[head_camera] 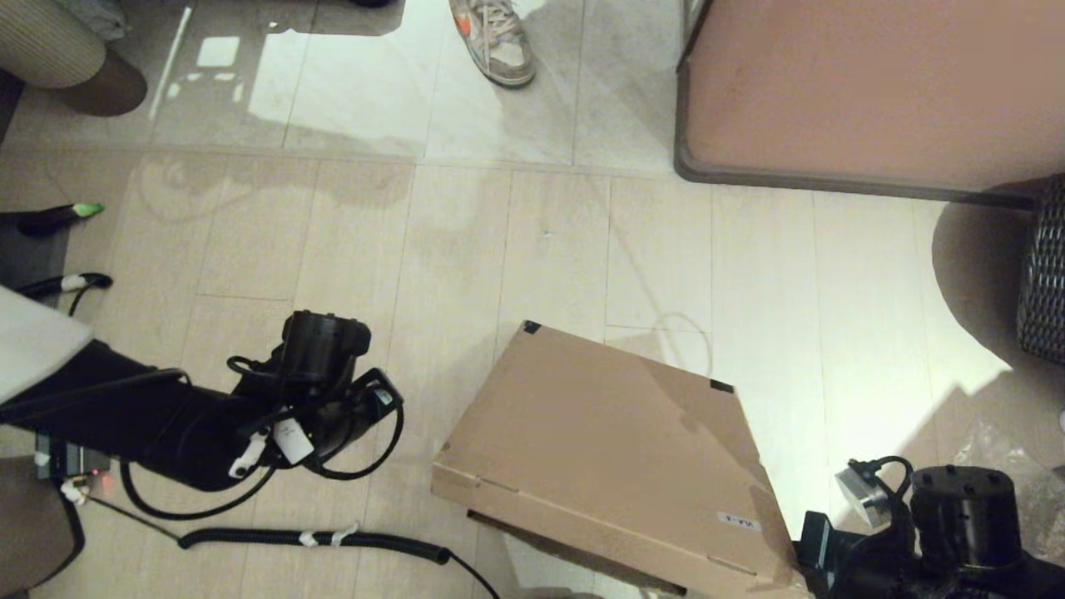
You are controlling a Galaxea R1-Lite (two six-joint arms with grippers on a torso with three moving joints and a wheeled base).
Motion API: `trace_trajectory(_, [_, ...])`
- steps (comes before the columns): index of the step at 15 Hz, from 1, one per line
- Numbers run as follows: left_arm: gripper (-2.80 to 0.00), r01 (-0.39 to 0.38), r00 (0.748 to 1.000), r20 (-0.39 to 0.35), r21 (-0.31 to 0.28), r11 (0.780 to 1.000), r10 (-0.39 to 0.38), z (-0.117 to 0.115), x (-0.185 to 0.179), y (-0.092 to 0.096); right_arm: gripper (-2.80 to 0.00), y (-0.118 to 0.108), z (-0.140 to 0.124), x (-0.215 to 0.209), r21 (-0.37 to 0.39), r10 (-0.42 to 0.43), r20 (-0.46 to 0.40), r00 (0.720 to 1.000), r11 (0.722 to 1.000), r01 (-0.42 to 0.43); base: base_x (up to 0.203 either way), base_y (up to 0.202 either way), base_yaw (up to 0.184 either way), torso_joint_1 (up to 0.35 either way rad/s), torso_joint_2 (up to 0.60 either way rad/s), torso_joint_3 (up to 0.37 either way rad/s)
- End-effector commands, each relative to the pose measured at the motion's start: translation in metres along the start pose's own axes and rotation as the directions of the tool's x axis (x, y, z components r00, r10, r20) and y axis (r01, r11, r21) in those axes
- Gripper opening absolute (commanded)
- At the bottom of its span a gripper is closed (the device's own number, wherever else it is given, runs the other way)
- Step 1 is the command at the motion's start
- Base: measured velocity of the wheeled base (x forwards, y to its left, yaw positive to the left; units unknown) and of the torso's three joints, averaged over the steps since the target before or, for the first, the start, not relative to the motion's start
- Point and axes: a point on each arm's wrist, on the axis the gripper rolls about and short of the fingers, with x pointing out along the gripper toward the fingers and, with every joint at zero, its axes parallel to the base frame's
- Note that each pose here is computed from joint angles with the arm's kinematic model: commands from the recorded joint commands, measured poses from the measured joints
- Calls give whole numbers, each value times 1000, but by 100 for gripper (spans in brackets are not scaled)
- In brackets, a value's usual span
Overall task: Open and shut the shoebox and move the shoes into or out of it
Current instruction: Open the shoe box
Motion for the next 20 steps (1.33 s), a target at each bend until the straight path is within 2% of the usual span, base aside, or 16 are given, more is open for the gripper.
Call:
trace_trajectory(1, [-280,-1,1000,5,-8,1000,1,1,-6,3,-280,16,4,-10,-2,85,38,996,996,-85,0,0,0,0,0,0])
trace_trajectory(5, [-280,-2,1000,-2,-1,1000,2,-2,-7,4,-280,42,13,-21,67,213,103,972,973,-220,0,0,0,0,0,0])
trace_trajectory(10, [-280,2,1000,-8,6,1000,-2,-4,-12,5,-280,75,55,-25,113,351,243,904,915,-386,0,0,0,0,0,0])
trace_trajectory(14, [-280,17,1000,-9,12,1000,-17,-5,-18,2,-280,85,89,-2,103,379,286,880,901,-422,0,0,0,0,0,0])
trace_trajectory(17, [-280,25,1000,-19,26,999,-25,-9,-24,3,-280,87,120,21,69,389,339,857,898,-435,0,0,0,0,0,0])
trace_trajectory(18, [-280,34,999,-26,35,999,-33,-13,-27,2,-280,88,131,30,24,385,382,840,905,-425,0,0,0,0,0,0])
trace_trajectory(20, [-280,39,999,-29,52,998,-38,-20,-31,0,-280,83,139,45,-152,350,430,832,937,-316,0,0,0,0,0,0])
